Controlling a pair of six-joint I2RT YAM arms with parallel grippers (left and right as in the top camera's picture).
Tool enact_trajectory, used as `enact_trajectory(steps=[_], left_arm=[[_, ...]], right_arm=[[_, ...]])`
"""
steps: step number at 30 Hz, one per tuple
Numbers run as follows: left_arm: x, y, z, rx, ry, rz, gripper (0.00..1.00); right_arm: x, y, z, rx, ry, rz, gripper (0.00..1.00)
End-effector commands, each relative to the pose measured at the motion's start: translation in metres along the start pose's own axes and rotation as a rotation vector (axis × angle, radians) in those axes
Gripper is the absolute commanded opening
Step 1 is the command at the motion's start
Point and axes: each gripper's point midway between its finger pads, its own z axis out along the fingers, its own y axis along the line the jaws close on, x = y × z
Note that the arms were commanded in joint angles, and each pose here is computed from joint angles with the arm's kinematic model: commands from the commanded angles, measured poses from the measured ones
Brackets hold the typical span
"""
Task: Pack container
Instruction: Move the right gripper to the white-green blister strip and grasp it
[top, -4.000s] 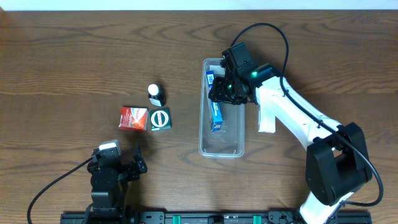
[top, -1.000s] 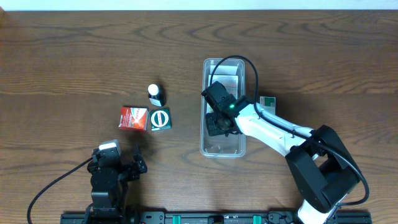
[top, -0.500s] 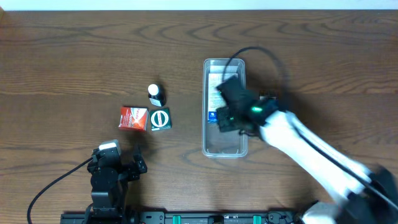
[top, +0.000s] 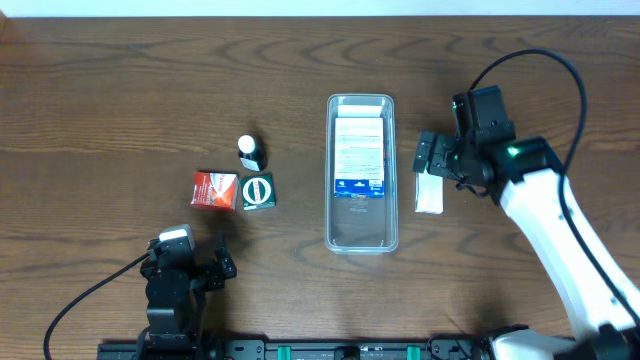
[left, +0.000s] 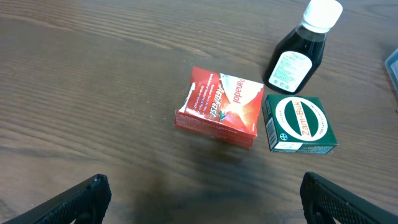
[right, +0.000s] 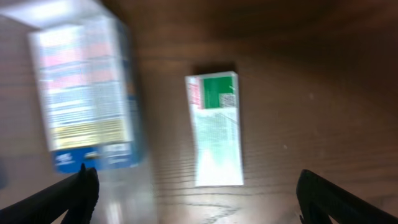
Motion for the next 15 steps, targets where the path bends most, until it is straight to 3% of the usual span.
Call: enact_trajectory(steps=[1, 8, 15], left_arm=[[0.003, 0.002, 0.002, -0.009, 0.004, 0.016, 0.98], [0.003, 0.002, 0.002, -0.009, 0.004, 0.016, 0.98], [0.003, 0.002, 0.002, -0.009, 0.004, 0.016, 0.98]], right_arm=[[0.016, -0.009, 0.037, 0.035, 0.119, 0.047, 0.96], [0.032, -0.010, 0.088, 0.062, 0.228, 0.049, 0.83], [0.041, -0.019, 0.107, 0.094, 0.276, 0.070, 0.72]])
